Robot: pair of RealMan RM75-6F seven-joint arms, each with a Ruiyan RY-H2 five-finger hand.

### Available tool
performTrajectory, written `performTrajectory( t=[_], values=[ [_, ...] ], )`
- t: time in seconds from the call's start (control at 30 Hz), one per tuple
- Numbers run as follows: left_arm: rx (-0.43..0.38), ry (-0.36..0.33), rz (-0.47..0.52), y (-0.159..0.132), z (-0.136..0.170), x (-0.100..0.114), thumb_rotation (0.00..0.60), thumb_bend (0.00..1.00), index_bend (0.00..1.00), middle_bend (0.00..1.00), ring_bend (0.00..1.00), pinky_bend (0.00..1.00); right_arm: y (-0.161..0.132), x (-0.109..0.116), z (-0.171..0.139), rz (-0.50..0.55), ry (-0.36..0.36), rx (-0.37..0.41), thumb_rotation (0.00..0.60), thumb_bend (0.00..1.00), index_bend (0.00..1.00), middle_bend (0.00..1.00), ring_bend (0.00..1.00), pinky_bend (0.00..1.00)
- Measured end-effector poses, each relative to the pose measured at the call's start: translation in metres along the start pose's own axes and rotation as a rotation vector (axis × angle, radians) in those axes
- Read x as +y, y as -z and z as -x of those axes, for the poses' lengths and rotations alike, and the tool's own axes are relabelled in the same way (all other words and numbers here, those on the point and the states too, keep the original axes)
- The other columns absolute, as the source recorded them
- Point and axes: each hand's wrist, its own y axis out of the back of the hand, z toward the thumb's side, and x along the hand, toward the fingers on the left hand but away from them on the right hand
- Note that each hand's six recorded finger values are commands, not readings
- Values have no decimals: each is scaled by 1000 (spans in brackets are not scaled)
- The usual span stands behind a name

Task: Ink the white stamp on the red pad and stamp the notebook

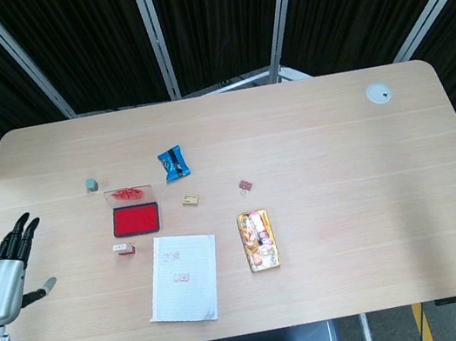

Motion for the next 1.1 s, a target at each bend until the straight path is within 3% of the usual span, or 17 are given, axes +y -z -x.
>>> performTrajectory(
  t=[0.23,0.4,0.57,0.9,1.1],
  values=[
    [18,131,-3,-17,-31,-47,600,0,0,0,705,821,-1,-7,5,-12,-18,-5,600,0,0,0,0,0],
    [34,200,-3,-31,-49,-79,600,1,22,0,763,838,-2,-13,8,-23,-34,-7,600,0,0,0,0,0],
    [41,223,4,-39,-60,-100,600,30,68,5,799,852,2,-19,11,-34,-47,-20,600,0,0,0,0,0],
    [10,279,58,-55,-70,-129,600,127,265,277,829,866,6,-18,10,-29,-45,-33,600,0,0,0,0,0],
    [-10,289,66,-67,-72,-137,600,201,301,345,831,867,8,-18,10,-27,-47,-41,600,0,0,0,0,0]
  ],
)
